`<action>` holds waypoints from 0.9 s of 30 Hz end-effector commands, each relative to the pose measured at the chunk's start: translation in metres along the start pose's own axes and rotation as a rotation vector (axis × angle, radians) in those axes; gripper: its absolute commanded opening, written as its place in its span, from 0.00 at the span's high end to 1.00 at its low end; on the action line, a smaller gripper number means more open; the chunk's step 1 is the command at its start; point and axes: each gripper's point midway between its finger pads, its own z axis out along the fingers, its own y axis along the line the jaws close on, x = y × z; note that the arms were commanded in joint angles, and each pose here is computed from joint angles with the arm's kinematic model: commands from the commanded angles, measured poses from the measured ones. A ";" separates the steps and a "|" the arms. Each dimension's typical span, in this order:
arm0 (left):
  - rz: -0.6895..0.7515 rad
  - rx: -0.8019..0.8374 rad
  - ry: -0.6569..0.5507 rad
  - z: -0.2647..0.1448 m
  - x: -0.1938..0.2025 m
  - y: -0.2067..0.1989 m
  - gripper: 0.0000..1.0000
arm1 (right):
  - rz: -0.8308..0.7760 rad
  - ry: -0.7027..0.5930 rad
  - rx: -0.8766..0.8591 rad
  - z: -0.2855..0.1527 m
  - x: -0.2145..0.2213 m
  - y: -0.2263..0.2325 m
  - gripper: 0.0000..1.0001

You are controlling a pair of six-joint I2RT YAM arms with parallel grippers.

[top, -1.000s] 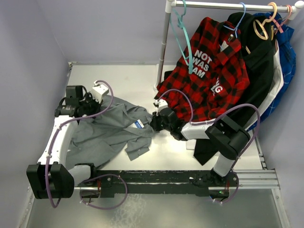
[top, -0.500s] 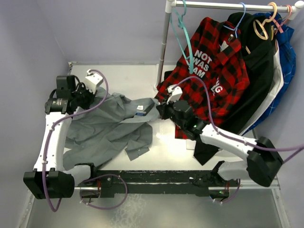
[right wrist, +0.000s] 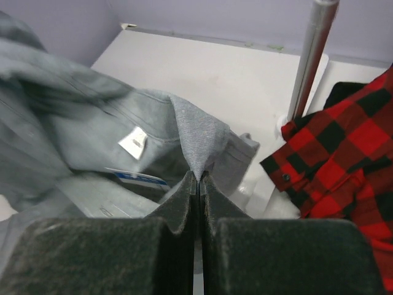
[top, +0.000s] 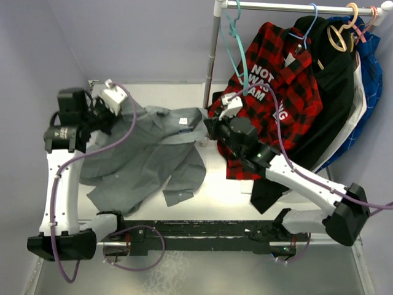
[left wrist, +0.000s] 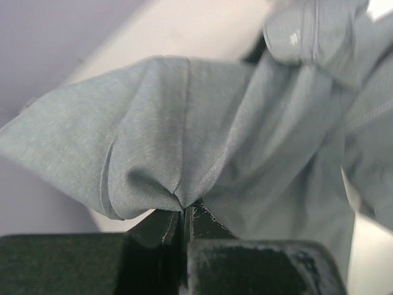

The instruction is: Place the shirt on the hanger

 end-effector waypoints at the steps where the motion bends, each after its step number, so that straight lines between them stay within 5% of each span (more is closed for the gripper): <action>1: -0.020 0.196 0.218 0.025 0.110 -0.059 1.00 | 0.124 0.074 -0.019 -0.030 0.043 -0.007 1.00; 9: -0.047 0.224 0.470 0.036 0.241 -0.105 1.00 | 0.320 0.354 -0.063 -0.094 0.179 0.014 1.00; 19: -0.098 0.268 0.523 0.041 0.250 -0.111 0.99 | 0.280 0.486 -0.005 -0.117 0.248 0.038 0.97; 22: -0.087 0.261 0.526 0.042 0.247 -0.107 0.79 | 0.256 0.435 -0.038 -0.118 0.235 0.050 0.73; 25: -0.068 0.268 0.499 0.039 0.232 -0.101 0.46 | 0.200 0.352 -0.107 -0.121 0.208 0.061 0.43; 27: -0.053 0.289 0.467 0.036 0.217 -0.100 0.29 | 0.168 0.305 -0.146 -0.123 0.189 0.063 0.32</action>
